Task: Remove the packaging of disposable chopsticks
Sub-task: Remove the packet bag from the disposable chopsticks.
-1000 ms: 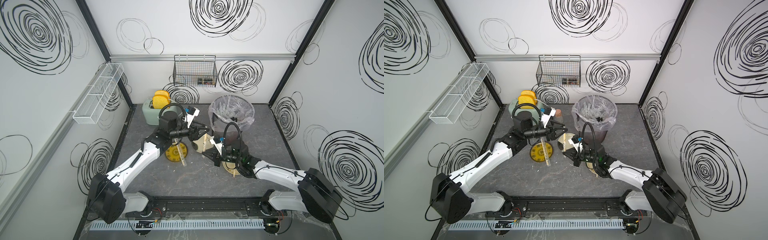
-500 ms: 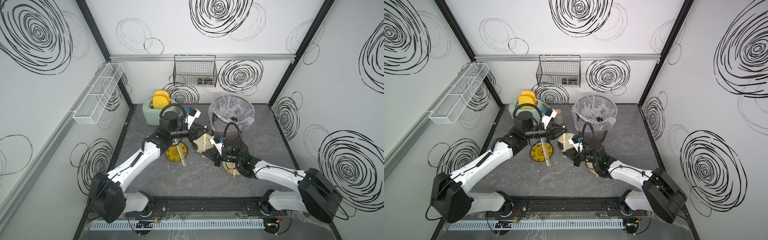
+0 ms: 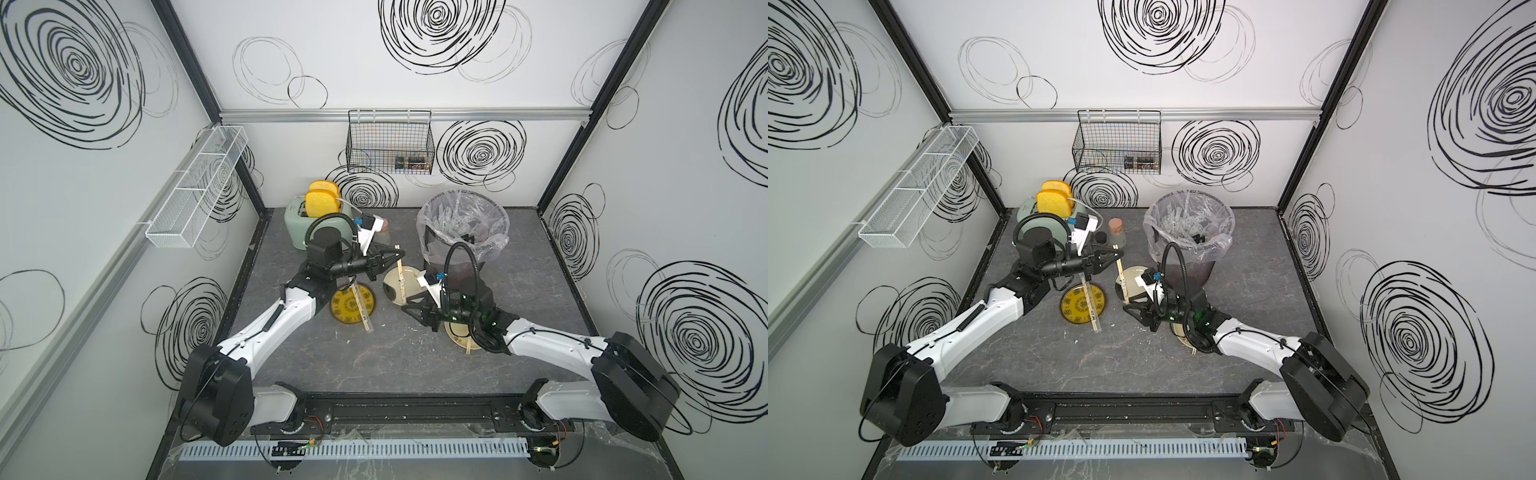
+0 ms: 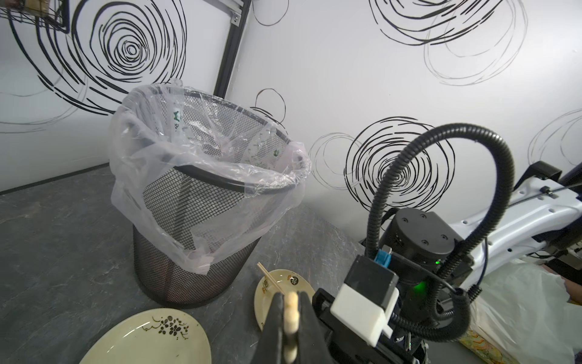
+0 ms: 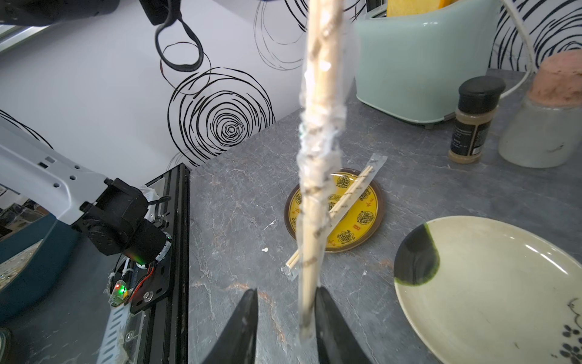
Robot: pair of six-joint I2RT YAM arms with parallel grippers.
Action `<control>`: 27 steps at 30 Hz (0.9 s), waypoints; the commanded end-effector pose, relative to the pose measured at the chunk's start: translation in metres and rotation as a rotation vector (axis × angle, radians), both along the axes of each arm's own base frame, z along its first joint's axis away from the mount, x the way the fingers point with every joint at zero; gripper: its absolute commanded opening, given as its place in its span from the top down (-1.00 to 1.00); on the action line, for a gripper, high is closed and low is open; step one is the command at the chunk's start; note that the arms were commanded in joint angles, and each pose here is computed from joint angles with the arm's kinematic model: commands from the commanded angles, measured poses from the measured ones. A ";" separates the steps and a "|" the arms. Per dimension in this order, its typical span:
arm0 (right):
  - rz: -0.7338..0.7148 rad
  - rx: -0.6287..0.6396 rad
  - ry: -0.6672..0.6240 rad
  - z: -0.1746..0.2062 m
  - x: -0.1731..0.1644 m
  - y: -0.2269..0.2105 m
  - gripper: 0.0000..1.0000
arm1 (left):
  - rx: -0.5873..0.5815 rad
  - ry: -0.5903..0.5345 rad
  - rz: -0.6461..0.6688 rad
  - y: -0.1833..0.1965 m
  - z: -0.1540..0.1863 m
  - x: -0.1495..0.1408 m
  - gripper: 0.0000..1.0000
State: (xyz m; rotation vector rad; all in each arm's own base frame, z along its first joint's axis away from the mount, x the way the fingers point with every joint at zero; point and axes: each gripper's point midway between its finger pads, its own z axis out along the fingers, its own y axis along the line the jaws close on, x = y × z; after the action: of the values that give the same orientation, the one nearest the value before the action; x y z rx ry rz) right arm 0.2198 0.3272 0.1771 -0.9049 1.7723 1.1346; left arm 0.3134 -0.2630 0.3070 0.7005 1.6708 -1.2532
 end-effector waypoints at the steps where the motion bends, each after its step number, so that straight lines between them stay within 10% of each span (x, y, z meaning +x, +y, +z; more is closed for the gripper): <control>1: 0.009 0.006 0.019 0.002 0.001 0.005 0.31 | -0.067 -0.093 -0.033 0.004 0.030 -0.012 1.00; 9: -0.011 -0.009 0.038 -0.002 0.009 0.009 0.21 | -0.078 -0.102 -0.031 0.010 0.032 -0.015 1.00; 16: -0.009 -0.017 0.056 -0.009 0.007 0.011 0.77 | -0.084 -0.109 -0.021 0.015 0.034 -0.015 1.00; 27: -0.028 -0.061 0.120 -0.039 -0.015 0.003 1.00 | -0.089 -0.124 -0.006 0.020 0.036 -0.013 1.00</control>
State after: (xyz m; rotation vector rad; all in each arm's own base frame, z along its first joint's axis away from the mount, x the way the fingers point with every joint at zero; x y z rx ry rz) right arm 0.2145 0.3368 0.1570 -0.8830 1.8489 1.1480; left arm 0.3062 -0.2489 0.3179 0.6859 1.6096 -1.2780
